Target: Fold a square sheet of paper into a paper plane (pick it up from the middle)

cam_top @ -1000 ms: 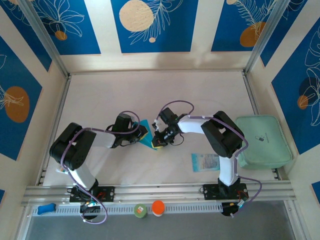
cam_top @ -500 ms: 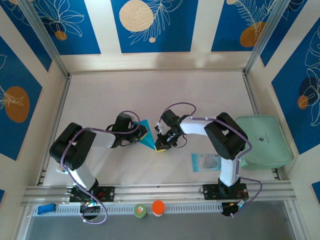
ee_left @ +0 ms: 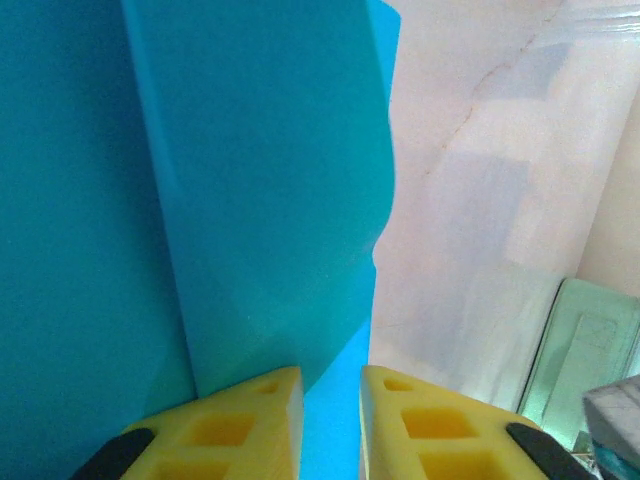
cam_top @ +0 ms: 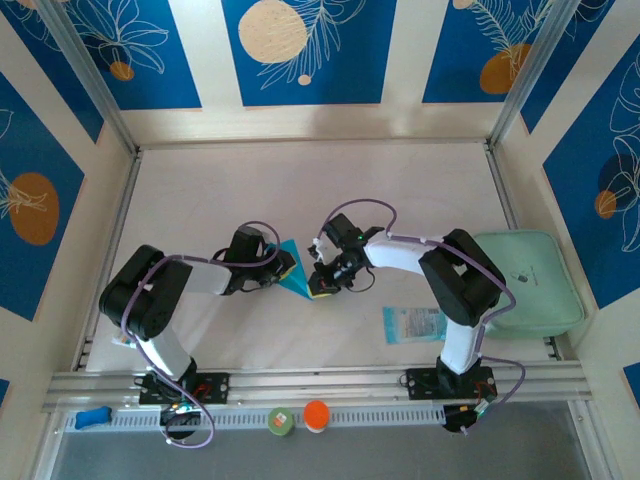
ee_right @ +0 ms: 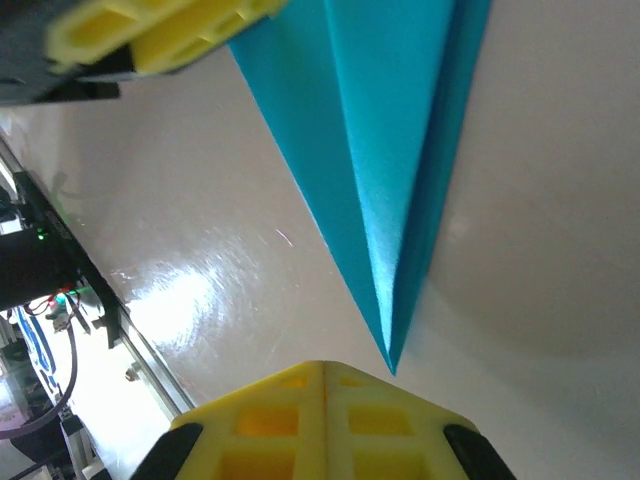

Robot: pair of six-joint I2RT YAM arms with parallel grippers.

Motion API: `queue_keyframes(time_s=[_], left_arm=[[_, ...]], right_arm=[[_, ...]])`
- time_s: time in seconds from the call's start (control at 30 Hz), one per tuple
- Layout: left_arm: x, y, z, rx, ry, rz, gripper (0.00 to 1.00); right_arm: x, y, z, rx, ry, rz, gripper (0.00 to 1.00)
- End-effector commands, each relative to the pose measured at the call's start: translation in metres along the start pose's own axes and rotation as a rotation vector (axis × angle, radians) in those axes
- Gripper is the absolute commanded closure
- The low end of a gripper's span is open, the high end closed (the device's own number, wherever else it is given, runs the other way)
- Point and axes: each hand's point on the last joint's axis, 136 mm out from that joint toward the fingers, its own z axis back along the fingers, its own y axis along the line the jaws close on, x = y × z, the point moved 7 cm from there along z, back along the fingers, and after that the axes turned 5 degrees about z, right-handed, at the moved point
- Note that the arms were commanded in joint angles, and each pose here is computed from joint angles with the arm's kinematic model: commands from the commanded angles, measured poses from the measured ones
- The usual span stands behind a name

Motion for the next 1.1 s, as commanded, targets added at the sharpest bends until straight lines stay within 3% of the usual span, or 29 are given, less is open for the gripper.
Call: queue_keyframes(time_s=[0.0,0.5,0.8,1.07], left_arm=[[-0.012,0.062,-0.002,0.270,0.025,0.114,0.76],[-0.010,0.042,0.001,0.186,0.029,0.082,0.75],[0.007,-0.013,0.017,0.068,-0.009,-0.151,0.67],[0.023,-0.020,0.020,0.019,-0.023,-0.197,0.65]], right_arm=[[0.009,0.003,-0.004,0.000,-0.001,0.019,0.96],[0.008,-0.016,-0.029,-0.078,0.061,-0.025,0.98],[-0.008,-0.035,-0.033,-0.122,0.137,-0.067,0.98],[-0.013,-0.038,-0.030,-0.117,0.148,-0.068,0.98]])
